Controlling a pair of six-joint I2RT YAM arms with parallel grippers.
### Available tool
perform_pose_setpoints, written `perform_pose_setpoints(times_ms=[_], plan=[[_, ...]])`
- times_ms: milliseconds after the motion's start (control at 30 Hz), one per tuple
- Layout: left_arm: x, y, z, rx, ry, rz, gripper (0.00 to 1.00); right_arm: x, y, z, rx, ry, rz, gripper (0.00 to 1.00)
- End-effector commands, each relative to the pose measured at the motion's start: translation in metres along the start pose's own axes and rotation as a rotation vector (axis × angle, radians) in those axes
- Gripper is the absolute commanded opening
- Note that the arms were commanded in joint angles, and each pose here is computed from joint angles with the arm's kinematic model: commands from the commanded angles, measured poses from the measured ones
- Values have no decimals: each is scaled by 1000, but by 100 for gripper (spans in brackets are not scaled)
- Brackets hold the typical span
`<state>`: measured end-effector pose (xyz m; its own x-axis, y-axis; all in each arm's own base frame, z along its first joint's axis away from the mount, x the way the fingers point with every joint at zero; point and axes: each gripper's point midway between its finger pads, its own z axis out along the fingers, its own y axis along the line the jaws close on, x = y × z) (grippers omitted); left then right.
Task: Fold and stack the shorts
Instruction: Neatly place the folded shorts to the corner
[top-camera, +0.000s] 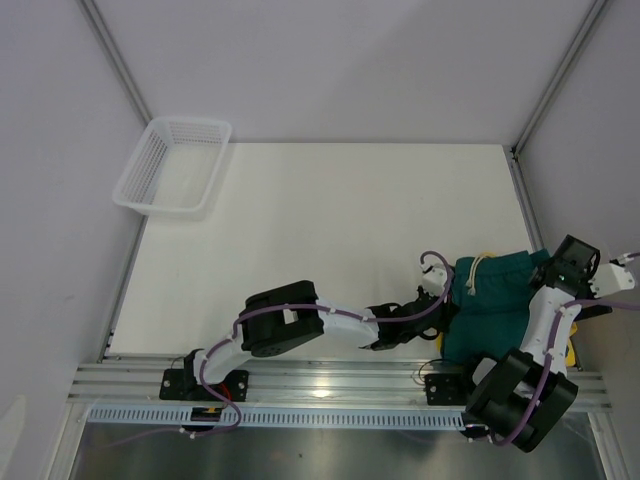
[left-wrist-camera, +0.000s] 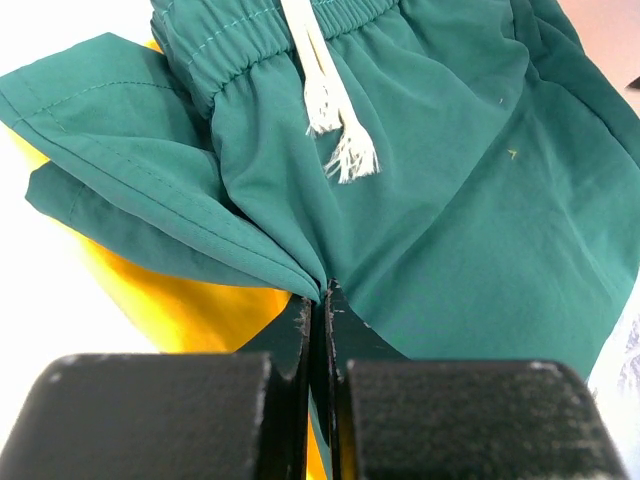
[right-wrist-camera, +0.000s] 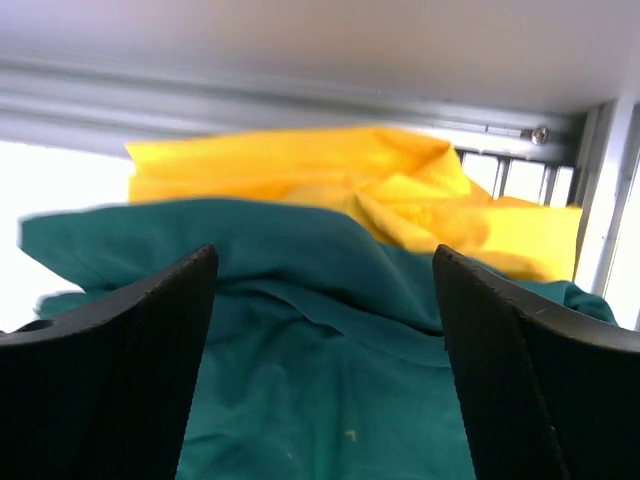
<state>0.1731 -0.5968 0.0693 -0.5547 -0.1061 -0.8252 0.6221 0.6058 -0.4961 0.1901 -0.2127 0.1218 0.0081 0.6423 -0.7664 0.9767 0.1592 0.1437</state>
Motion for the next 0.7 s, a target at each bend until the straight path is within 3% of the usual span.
perform_pose_setpoints(times_ms=[0, 167, 267, 300, 400, 667], plan=[[-15, -15, -8, 18, -37, -3, 0, -37, 2, -6, 20, -119, 53, 90], [-12, -15, -7, 22, -29, -1, 5, -57, 7, -24, -6, -175, 47, 91], [-11, -16, -6, 19, -20, 0, 43, -68, 15, -46, -70, -191, 47, 89], [-16, -18, -5, 18, -24, -6, 67, -67, 22, -52, -117, -178, 52, 89], [-27, -20, -2, 2, 1, -11, 94, -59, 41, -64, -245, -109, 25, 87], [-69, -27, -15, 56, 25, -49, 99, -31, 92, -100, -663, 71, -16, 88]])
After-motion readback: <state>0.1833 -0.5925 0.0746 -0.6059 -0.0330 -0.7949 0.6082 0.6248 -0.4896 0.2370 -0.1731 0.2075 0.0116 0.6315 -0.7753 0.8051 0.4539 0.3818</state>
